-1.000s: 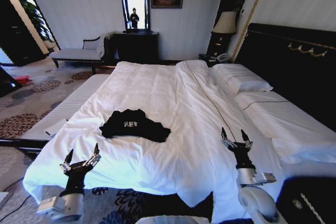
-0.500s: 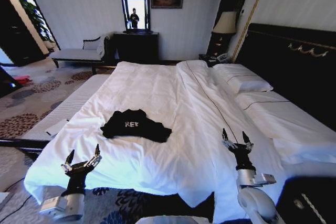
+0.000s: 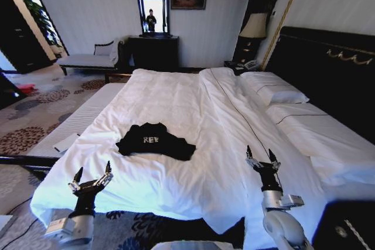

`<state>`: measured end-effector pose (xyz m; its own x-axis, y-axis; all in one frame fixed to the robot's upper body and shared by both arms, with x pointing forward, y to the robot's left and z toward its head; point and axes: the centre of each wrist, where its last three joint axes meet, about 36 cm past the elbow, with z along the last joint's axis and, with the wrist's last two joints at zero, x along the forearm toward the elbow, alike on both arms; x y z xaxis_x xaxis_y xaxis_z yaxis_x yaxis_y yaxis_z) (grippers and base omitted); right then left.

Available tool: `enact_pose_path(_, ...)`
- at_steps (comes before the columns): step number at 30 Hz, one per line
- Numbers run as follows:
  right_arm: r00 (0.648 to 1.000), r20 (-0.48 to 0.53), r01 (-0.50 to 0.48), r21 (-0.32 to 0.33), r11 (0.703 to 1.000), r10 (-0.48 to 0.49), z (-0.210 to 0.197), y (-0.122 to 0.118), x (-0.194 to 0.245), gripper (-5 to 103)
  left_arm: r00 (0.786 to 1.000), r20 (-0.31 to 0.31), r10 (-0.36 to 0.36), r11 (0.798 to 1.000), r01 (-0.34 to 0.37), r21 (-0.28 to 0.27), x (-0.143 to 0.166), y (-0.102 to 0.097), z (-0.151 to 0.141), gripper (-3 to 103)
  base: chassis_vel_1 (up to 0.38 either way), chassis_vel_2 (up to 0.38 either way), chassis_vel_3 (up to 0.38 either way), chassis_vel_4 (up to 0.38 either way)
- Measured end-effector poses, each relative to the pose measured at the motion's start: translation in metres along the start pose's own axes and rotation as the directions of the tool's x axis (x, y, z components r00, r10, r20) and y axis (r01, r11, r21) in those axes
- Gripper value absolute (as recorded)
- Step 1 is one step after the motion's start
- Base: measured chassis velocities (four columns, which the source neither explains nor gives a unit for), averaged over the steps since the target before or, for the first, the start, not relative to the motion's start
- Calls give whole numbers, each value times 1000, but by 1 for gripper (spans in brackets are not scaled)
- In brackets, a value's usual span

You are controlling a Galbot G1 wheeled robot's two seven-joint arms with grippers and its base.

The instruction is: Fold the clothes on the bed.

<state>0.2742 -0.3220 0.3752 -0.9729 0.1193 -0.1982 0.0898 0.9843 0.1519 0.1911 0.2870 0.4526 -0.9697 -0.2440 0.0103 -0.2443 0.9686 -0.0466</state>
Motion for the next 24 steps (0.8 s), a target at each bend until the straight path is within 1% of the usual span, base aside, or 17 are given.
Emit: enact_pose_path(24,1000,-14,-2,2,1000,2,8,1,0,100,1000,-5,2,1000,-2,3,-3,2,5,100,7,30,-9,-29)
